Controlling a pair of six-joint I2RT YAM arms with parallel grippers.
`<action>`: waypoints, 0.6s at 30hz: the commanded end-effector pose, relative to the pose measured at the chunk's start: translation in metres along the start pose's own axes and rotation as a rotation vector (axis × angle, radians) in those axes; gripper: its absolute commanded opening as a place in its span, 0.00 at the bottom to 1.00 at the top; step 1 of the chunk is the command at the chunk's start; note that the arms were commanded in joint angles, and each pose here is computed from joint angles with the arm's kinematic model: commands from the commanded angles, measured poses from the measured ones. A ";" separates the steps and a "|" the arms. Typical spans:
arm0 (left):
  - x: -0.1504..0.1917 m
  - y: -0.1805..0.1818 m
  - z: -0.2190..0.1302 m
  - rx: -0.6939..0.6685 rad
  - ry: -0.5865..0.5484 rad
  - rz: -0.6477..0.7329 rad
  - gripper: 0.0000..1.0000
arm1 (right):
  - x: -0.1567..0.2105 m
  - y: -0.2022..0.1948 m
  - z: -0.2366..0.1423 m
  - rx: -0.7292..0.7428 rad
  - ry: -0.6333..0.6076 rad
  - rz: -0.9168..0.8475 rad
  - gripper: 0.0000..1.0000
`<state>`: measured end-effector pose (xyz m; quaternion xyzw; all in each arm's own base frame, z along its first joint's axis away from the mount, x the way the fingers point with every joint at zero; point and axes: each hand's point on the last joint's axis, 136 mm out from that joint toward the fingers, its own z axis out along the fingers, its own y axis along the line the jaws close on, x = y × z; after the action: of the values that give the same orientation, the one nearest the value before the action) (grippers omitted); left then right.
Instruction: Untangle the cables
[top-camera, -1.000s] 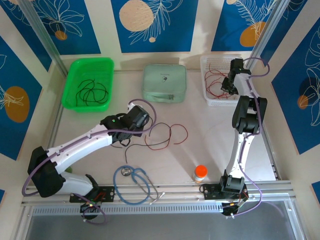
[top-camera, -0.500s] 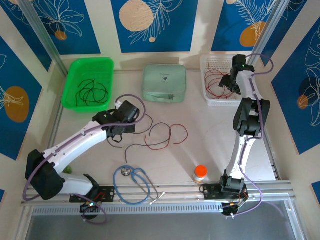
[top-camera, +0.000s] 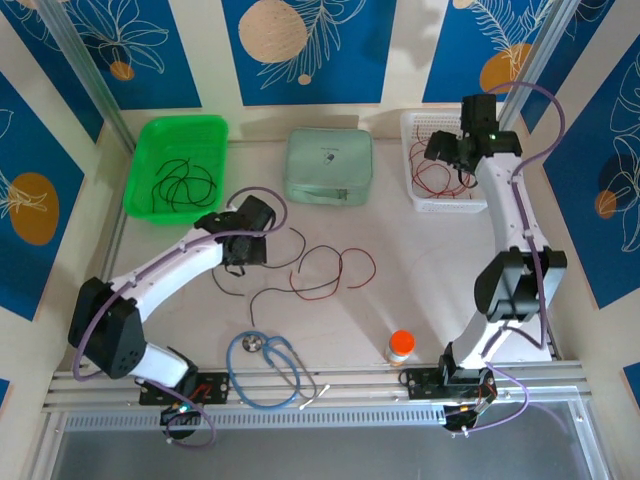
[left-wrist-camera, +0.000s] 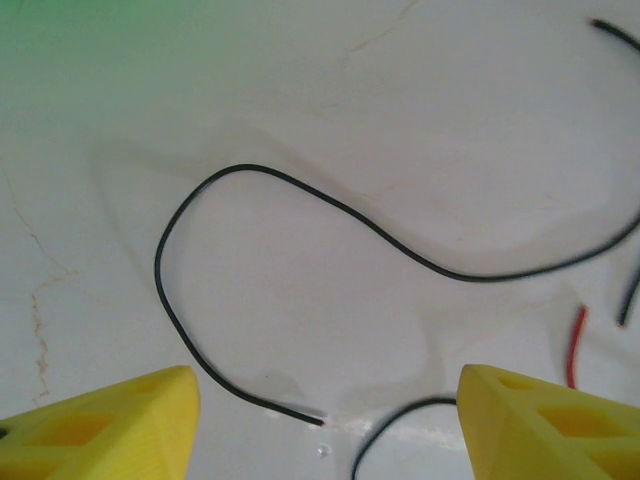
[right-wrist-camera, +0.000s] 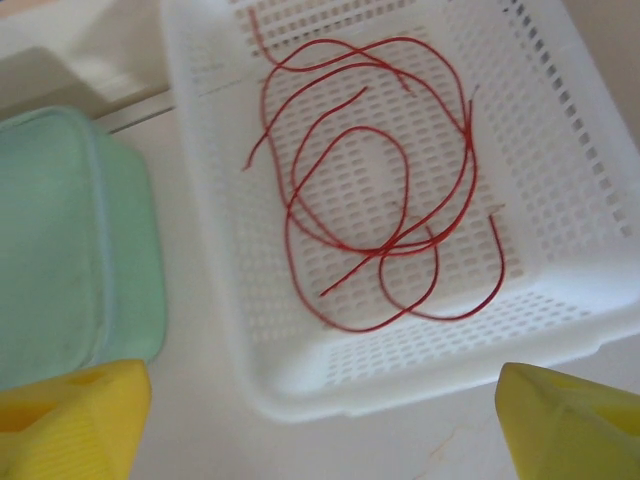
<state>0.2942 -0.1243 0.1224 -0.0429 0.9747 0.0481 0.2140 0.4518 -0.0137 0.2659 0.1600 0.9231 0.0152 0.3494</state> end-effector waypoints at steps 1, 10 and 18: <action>0.002 0.009 0.024 -0.003 0.042 -0.084 0.65 | 0.018 0.019 -0.021 -0.078 -0.007 -0.039 0.88; -0.012 -0.019 0.060 0.136 0.036 -0.120 0.57 | 0.076 0.055 -0.049 -0.193 0.039 -0.126 0.85; 0.000 -0.048 0.086 0.169 0.140 0.065 0.54 | 0.098 0.055 -0.060 -0.207 0.053 -0.146 0.85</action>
<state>0.3297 -0.1416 0.0371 -0.0504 0.9875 -0.0069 0.1492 0.3669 0.0711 0.2481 0.0571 0.9395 0.0783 0.3284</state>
